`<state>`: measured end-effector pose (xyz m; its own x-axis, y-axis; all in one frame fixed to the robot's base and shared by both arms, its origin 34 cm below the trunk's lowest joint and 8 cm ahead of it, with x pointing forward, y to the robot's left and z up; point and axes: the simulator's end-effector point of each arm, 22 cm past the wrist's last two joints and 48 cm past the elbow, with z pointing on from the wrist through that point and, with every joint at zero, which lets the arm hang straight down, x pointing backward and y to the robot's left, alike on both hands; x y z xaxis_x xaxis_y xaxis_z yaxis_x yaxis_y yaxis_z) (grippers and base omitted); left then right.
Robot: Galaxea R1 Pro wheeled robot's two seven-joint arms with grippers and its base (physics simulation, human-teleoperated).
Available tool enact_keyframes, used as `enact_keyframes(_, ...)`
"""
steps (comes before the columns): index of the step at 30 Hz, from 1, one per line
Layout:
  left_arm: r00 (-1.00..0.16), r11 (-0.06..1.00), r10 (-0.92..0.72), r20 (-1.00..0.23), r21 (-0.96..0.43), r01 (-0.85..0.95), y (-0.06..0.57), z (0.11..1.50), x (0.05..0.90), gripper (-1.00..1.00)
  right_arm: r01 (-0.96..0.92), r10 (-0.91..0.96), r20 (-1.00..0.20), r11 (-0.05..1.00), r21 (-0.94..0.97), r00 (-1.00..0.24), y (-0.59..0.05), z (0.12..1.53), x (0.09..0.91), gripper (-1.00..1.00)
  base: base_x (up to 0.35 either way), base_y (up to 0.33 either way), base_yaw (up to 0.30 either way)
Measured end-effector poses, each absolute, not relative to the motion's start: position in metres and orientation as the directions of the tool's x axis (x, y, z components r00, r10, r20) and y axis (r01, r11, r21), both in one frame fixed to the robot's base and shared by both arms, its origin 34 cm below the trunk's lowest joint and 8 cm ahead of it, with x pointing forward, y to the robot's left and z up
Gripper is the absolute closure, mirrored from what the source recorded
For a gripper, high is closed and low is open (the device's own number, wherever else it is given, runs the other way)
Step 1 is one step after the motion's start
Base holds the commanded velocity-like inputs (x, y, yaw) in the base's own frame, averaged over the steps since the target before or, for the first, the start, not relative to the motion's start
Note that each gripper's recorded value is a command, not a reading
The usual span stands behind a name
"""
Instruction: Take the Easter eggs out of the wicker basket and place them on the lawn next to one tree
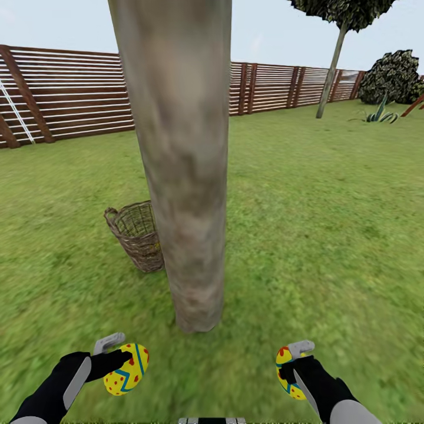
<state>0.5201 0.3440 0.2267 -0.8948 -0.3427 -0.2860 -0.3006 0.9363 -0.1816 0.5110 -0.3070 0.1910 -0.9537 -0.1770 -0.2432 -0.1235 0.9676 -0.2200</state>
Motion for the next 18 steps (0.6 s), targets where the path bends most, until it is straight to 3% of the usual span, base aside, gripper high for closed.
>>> enact_keyframes(18, -0.913, 0.936, -0.343, -0.22, -0.158, -0.313, 0.345, 0.193, 0.499, 1.0, -0.141, -0.178, -0.168, 0.967, -0.211, -0.97, -0.306, 0.158, 0.486, 1.0, 0.0, 0.0, 0.0)
